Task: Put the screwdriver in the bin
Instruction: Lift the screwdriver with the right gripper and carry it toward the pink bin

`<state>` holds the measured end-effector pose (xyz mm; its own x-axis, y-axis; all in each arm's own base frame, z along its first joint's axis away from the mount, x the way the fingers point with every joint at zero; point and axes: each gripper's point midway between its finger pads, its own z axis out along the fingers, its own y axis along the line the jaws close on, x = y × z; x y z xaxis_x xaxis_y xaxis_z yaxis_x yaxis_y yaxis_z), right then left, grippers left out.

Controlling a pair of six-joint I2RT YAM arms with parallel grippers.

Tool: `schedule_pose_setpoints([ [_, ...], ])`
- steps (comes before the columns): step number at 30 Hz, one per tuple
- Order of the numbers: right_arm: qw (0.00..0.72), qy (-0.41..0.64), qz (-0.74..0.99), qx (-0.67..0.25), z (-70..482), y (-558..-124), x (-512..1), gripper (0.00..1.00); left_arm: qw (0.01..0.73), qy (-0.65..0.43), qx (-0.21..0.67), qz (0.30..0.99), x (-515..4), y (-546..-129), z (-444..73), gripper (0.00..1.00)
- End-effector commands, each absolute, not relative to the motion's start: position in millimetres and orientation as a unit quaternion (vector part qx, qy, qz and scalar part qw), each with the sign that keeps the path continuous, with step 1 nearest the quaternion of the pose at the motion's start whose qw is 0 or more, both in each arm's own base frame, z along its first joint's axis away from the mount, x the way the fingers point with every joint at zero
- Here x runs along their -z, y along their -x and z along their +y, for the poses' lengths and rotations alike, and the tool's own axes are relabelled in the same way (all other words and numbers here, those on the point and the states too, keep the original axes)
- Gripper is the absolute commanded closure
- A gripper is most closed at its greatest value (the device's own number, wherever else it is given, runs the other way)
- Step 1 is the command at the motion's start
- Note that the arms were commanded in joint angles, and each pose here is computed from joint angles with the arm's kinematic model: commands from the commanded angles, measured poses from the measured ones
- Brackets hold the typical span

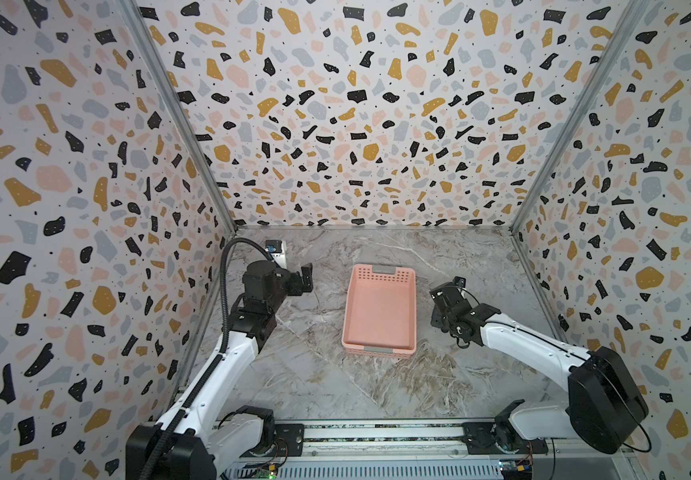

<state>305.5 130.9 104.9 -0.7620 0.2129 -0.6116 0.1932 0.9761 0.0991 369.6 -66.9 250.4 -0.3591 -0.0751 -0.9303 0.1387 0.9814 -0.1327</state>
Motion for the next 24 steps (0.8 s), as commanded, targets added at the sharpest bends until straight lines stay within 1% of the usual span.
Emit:
schedule_pose_setpoints([
  [1, 0.358, -0.092, 0.929, -0.013, 138.9, -307.1, -138.7, 0.72, 0.585, -0.025, 0.096, 0.805, -268.3, -373.3, -69.5, 0.00],
  [5, 0.377, -0.073, 0.923, -0.012, 158.6, -309.4, -157.7, 0.73, 0.581, -0.026, 0.097, 0.808, -266.0, -373.7, -70.1, 0.00],
  [12, 0.345, -0.071, 0.936, 0.011, 160.4, -308.7, -131.7, 0.73, 0.584, -0.025, 0.095, 0.806, -267.5, -373.2, -69.0, 0.01],
  [15, 0.329, -0.079, 0.941, 0.011, 158.1, -302.3, -121.6, 0.71, 0.584, -0.025, 0.094, 0.806, -267.2, -373.5, -69.0, 0.00],
  [18, 0.318, -0.094, 0.943, 0.002, 153.8, -293.7, -112.8, 0.64, 0.584, -0.025, 0.094, 0.806, -267.3, -373.4, -69.0, 0.00],
  [19, 0.311, -0.100, 0.945, -0.007, 154.0, -290.3, -108.8, 0.59, 0.584, -0.025, 0.095, 0.806, -267.4, -373.7, -69.3, 0.00],
  [21, 0.298, -0.106, 0.948, -0.027, 157.0, -283.7, -99.6, 0.47, 0.582, -0.026, 0.097, 0.807, -266.3, -374.0, -70.1, 0.00],
  [22, 0.290, -0.109, 0.950, -0.038, 159.1, -280.4, -94.2, 0.44, 0.582, -0.026, 0.097, 0.807, -266.4, -374.0, -70.1, 0.01],
  [24, 0.277, -0.115, 0.952, -0.053, 162.4, -275.8, -85.1, 0.43, 0.582, -0.026, 0.097, 0.807, -266.4, -374.0, -70.2, 0.00],
])
